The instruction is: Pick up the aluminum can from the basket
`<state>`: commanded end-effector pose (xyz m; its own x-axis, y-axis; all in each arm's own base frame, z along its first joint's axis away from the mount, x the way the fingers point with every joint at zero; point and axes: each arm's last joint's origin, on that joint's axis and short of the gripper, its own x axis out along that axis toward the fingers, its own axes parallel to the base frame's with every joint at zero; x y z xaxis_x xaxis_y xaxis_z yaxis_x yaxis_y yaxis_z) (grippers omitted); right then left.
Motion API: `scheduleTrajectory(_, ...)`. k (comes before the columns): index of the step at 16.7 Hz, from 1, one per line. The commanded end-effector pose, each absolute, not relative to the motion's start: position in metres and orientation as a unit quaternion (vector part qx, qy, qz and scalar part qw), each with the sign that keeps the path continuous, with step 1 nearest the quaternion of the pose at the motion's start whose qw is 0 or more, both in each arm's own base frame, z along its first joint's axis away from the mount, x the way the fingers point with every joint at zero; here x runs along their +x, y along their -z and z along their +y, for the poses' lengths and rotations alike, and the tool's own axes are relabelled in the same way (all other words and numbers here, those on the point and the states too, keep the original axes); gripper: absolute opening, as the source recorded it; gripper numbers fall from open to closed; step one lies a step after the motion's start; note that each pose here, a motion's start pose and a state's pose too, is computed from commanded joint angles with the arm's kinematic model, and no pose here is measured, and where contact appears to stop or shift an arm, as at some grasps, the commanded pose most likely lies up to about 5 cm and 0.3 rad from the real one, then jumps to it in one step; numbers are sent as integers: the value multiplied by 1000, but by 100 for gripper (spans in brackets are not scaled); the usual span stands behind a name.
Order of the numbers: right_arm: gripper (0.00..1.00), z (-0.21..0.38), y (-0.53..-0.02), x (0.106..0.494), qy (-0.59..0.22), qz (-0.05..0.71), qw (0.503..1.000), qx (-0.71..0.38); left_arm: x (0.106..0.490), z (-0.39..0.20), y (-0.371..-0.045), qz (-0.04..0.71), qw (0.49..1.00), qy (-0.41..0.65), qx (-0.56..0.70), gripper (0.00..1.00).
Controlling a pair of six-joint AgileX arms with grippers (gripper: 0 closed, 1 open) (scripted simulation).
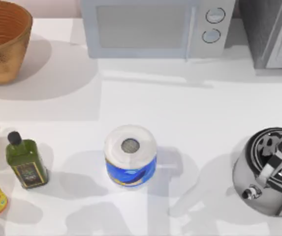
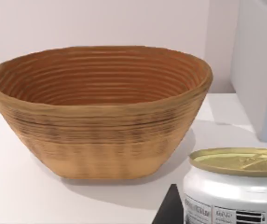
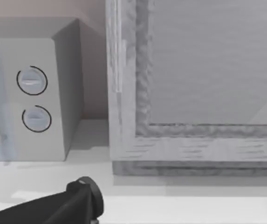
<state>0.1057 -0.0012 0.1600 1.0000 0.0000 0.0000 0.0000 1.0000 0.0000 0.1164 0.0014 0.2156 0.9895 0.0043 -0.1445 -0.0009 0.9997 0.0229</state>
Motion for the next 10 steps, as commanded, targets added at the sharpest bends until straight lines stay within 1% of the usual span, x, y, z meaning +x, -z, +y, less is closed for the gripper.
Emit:
scheduleTrajectory(2, 100, -1, -160, 106, 0, 0, 1000, 0, 109, 0, -191, 39, 999, -1, 8, 0)
scheduleTrajectory(5, 100, -1, -160, 106, 0, 0, 1000, 0, 106, -1, -167, 8, 1000, 0, 3, 0)
scheduleTrajectory(7, 100, -1, -160, 106, 0, 0, 1000, 0, 106, -1, -160, 0, 1000, 0, 0, 0)
scheduleTrajectory(10, 100, -1, -160, 106, 0, 0, 1000, 0, 106, -1, -160, 0, 1000, 0, 0, 0)
